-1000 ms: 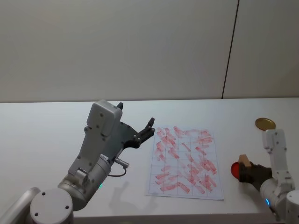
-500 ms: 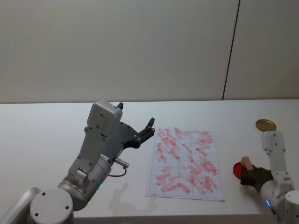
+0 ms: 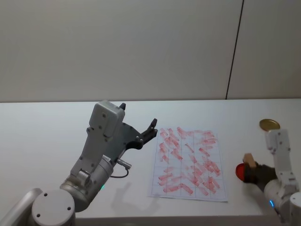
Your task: Use the one hand to pick up the stamp and affix it onto the A4 paper.
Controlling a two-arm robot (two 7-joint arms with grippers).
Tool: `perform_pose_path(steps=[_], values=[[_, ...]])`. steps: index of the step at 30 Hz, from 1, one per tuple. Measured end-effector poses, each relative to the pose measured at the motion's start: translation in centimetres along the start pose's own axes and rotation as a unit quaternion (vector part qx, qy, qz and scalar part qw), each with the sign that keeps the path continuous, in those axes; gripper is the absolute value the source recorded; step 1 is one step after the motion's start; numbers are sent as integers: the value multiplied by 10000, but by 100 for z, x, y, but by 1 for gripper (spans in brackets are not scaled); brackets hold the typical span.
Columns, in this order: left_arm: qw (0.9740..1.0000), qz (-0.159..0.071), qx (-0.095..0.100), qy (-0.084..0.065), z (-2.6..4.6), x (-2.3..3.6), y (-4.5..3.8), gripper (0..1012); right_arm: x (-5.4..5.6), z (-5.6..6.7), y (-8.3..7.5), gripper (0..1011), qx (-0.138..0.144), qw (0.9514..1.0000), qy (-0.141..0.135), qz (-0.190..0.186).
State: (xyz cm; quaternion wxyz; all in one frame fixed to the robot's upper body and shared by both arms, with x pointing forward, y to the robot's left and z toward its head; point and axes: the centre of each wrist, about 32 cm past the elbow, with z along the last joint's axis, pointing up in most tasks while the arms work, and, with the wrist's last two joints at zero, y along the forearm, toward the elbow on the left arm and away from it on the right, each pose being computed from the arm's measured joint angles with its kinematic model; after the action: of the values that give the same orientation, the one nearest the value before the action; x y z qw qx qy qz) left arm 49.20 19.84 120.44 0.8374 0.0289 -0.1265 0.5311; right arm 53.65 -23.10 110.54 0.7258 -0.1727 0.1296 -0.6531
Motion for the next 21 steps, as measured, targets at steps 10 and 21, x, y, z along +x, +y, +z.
perform_pose_path(steps=[10,21], values=[[10000,0,0,0,0,0,0,993,-80,257,-190,219,600,9981,-51,123],[10000,0,0,0,0,0,0,993,-229,402,-323,219,716,9968,-64,363]])
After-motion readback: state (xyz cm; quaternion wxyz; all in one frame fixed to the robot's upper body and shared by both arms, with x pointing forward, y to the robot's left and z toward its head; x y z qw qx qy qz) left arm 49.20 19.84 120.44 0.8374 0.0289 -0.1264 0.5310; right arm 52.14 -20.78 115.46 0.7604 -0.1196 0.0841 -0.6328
